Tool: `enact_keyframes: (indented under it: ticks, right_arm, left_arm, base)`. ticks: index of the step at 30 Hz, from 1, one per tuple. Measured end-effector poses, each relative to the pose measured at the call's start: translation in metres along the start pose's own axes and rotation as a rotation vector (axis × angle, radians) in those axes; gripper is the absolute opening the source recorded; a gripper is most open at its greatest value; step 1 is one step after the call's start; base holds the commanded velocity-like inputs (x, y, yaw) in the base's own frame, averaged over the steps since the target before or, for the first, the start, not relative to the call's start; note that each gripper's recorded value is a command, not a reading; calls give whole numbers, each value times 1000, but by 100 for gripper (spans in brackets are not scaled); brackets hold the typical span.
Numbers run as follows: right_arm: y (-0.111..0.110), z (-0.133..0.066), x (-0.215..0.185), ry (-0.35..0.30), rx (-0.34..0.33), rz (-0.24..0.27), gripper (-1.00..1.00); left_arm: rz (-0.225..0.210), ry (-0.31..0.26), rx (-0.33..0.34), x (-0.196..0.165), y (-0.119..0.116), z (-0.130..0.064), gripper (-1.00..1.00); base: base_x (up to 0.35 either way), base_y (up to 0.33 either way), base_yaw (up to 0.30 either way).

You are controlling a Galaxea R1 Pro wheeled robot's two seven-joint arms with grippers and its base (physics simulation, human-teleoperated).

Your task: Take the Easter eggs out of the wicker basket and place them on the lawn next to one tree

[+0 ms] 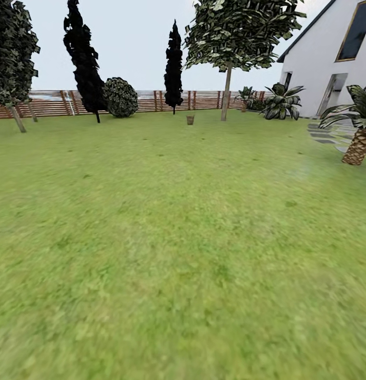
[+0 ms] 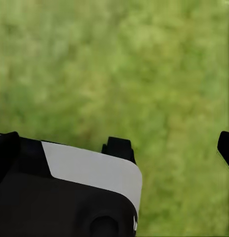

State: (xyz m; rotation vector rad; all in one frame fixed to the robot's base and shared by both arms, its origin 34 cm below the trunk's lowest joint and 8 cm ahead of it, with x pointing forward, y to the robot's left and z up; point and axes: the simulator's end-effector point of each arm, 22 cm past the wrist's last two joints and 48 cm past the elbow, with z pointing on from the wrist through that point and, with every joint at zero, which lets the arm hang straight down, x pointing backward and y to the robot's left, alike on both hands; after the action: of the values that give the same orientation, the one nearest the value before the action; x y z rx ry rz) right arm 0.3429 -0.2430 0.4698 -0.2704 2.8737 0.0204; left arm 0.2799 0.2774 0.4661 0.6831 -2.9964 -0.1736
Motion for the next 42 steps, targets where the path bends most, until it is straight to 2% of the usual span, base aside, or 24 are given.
enact_keyframes:
  ticks: [42]
  right_arm:
    - [0,0,0,0,0,0,100]
  left_arm:
    - [1,0,0,0,0,0,100]
  base:
    - [325,0,0]
